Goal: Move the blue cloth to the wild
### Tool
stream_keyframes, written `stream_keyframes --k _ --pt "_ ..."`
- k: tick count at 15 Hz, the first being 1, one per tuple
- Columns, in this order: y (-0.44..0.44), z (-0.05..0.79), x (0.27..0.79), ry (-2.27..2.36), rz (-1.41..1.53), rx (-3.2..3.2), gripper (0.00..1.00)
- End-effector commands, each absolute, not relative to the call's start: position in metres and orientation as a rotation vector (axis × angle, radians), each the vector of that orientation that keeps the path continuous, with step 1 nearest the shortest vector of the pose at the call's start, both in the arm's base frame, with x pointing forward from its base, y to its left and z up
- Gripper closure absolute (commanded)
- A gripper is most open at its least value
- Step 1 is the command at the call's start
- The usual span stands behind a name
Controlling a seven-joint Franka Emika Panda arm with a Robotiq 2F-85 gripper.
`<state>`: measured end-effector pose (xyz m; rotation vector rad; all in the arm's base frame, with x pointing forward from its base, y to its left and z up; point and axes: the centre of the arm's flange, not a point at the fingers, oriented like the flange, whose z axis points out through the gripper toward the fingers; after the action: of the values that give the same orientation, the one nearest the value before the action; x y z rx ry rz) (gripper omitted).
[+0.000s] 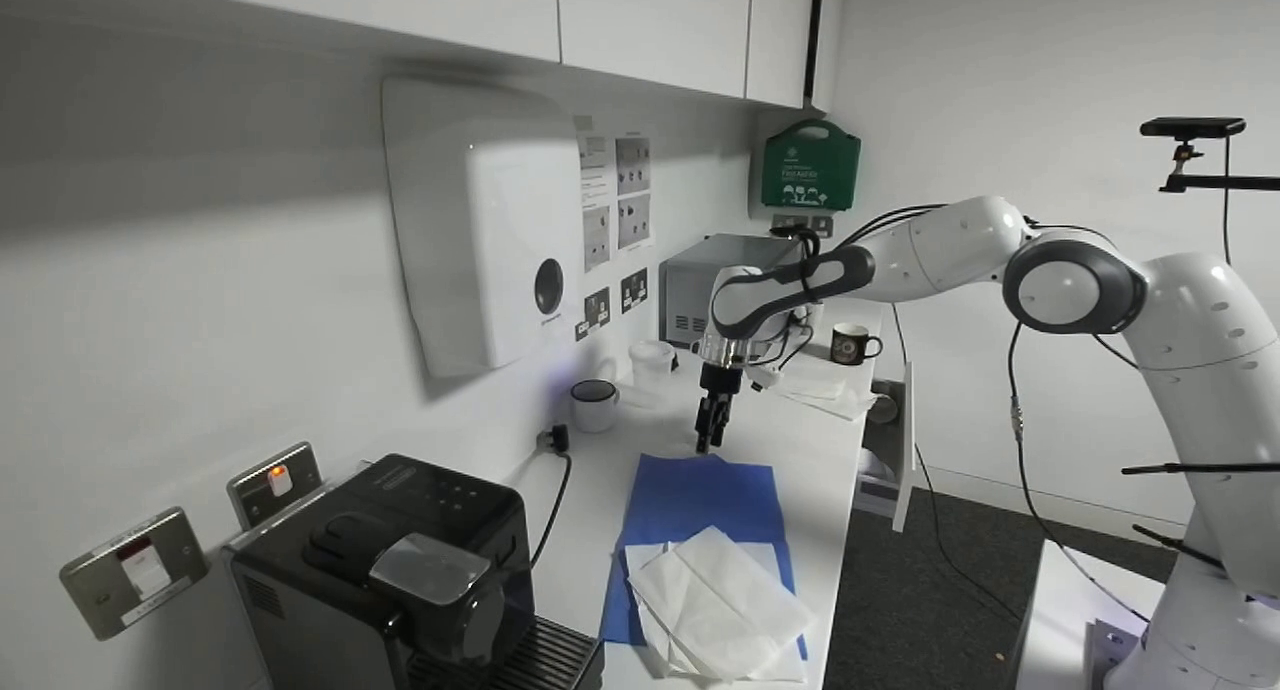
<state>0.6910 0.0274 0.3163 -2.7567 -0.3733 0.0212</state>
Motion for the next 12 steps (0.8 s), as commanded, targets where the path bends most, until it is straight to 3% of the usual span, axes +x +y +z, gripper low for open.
stream_keyframes --k 1,12 --pt "0.021 0.318 0.701 -0.425 0.051 -2.714 0.00" --pt "0.032 0.319 0.697 -0.480 0.119 -2.584 0.00"
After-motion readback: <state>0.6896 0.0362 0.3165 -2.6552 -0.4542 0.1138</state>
